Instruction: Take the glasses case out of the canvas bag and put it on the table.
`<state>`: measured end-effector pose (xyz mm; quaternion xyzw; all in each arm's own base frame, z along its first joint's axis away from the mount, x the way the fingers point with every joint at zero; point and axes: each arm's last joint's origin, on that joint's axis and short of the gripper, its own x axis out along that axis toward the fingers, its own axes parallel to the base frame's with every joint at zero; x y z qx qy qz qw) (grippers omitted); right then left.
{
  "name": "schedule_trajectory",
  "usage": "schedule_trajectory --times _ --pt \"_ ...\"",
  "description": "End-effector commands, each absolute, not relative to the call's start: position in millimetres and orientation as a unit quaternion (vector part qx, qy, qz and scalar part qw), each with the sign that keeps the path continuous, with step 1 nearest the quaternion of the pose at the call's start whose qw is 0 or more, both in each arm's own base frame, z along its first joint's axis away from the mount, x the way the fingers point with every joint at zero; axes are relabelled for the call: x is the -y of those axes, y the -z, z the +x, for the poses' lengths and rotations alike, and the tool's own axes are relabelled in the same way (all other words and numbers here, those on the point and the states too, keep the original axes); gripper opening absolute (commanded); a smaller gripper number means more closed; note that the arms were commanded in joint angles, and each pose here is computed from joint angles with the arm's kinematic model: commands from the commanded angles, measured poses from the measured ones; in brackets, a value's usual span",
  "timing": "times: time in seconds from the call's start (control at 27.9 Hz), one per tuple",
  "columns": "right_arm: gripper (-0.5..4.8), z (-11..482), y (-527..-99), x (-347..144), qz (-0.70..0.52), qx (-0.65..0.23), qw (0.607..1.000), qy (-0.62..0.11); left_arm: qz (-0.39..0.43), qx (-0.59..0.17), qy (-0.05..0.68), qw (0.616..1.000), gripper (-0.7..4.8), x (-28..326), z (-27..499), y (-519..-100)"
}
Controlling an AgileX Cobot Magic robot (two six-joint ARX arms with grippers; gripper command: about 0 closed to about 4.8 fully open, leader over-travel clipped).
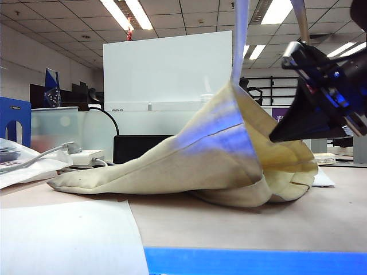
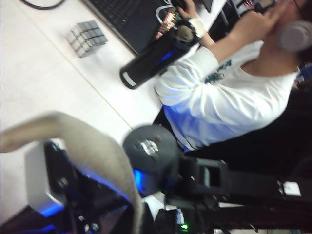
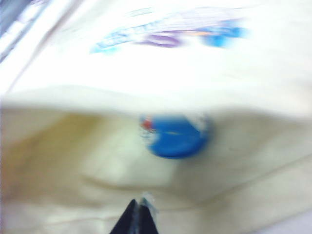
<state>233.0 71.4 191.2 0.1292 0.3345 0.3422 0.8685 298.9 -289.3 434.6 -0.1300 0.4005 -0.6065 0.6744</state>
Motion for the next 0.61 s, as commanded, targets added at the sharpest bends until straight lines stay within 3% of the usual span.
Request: schedule_trajectory --times 0.04,0.36,0.39,0.43,0.47,0.61 --pt "-0.05 234.4 -188.7 -73.0 0.084 -0.324 0.875 -0.350 -0.119 -0.358 0.642 0.667 -0.05 293.6 279.7 -453.8" --pt "0.06 248.4 -176.7 -88.3 0.081 -0.291 0.866 -0.399 -0.114 -0.355 0.694 0.616 -0.05 313.3 246.1 -463.8" --pt "0.39 249.7 -176.6 -91.0 0.078 -0.284 0.866 -0.404 -0.113 -0.357 0.695 0.613 -0.05 314.6 244.2 -463.5" --pt "1.11 250.2 -175.9 -95.3 0.075 -0.278 0.865 -0.412 -0.112 -0.361 0.696 0.611 -0.05 315.0 243.1 -462.9" --pt "2.20 251.6 -174.0 -104.2 0.070 -0.277 0.860 -0.423 -0.112 -0.374 0.692 0.607 -0.05 314.5 241.9 -460.9" --pt "2.21 264.6 -175.7 -114.2 0.068 -0.278 0.856 -0.431 -0.105 -0.423 0.676 0.595 -0.05 310.1 238.0 -451.9"
